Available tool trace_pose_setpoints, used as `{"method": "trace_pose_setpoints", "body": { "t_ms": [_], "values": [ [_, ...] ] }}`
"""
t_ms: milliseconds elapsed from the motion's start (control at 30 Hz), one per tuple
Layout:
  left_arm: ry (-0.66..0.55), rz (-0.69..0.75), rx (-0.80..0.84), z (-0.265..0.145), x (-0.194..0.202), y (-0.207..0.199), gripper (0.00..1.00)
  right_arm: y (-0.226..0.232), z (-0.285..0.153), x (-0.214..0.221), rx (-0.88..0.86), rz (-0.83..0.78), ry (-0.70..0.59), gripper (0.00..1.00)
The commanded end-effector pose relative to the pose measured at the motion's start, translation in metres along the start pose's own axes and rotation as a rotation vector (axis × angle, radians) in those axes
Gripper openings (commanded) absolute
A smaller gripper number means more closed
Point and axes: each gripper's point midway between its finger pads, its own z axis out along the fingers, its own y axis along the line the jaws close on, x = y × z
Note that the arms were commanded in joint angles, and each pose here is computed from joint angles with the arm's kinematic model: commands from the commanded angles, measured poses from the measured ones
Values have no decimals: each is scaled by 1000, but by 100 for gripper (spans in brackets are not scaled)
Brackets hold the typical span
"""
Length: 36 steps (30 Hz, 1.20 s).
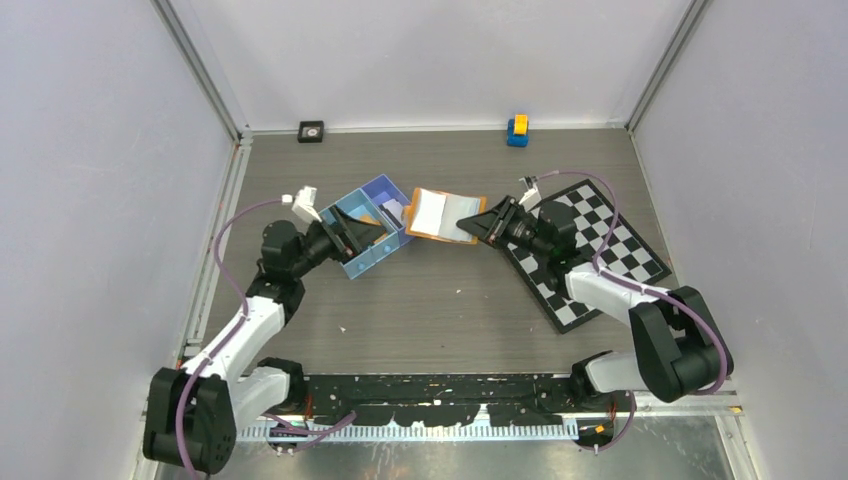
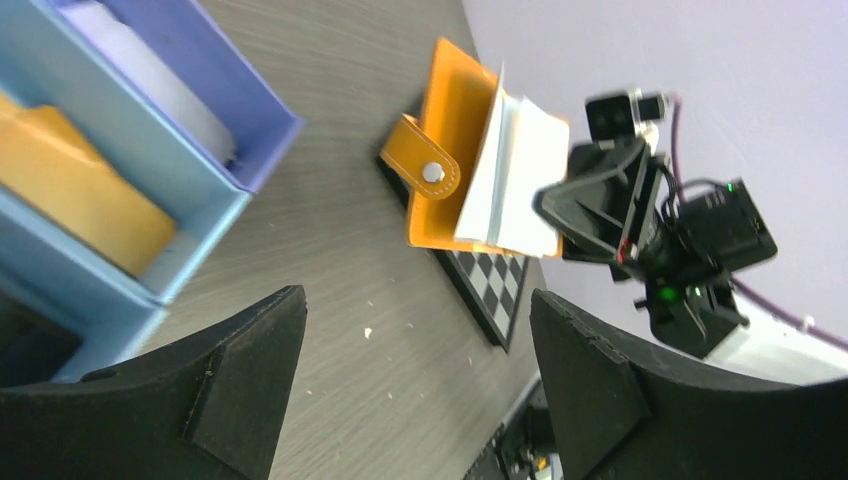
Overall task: Take the credit cards out of the card holder
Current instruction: Place the credit card in the storage box, then remove the credit card from the card holder.
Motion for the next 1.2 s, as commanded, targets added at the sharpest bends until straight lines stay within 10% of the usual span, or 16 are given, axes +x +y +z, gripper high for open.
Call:
{"method": "trace_pose_setpoints", "body": {
  "t_ms": [0,433,767,900,1167],
  "values": [
    [53,97,199,11,10,-46,85,52,-1,2,-219,-73,26,0],
    [168,115,286,30,39,-66,89,68,19,46,-244,-161,168,0],
    [206,116,225,43,51,-52,51,84,21,69,-298,-194,234,1],
    [182,116,193,44,47,-46,20,82,21,66,-285,-195,216,26],
    [100,117,150,33,29,-39,12,59,16,49,-122,-237,109,44]
  ]
}}
